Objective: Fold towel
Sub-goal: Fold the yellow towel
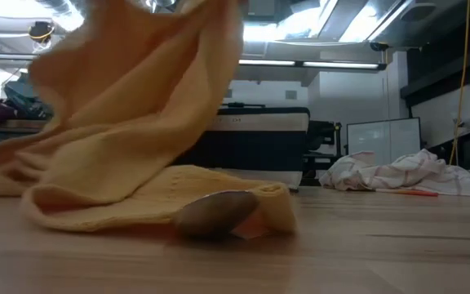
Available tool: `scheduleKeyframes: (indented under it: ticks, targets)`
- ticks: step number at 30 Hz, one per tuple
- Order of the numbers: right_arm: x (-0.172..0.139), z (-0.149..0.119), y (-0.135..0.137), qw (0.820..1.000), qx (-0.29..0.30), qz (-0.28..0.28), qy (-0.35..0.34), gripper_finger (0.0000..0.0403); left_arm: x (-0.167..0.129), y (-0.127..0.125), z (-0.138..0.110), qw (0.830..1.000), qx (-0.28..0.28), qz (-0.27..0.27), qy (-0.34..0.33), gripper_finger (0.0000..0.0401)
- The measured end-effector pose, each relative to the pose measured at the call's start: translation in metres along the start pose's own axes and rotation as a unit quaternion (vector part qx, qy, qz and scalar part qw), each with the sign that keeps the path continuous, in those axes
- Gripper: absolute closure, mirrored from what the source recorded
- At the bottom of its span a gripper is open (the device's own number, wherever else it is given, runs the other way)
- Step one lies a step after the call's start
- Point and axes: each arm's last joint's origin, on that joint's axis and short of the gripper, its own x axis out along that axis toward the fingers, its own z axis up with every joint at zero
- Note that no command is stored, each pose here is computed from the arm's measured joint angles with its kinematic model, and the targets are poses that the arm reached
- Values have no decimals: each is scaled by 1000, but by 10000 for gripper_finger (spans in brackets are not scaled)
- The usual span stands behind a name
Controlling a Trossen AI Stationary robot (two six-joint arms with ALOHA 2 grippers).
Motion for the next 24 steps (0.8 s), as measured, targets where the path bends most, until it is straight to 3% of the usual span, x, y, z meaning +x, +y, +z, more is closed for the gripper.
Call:
scheduleKeyframes:
  ticks: [5,12,18,24]
  targets:
    - [-29,12,-22,998,36,-1,-46,399,-28,30,28,994,-32,30,-97,401]
    - [-63,29,-46,988,92,-6,-121,399,-60,78,60,971,-99,97,-193,401]
    - [-95,50,-66,964,154,12,-217,398,-79,104,86,952,-153,100,-247,401]
    - [-125,63,-85,933,220,52,-281,398,-107,117,112,928,-161,43,-332,401]
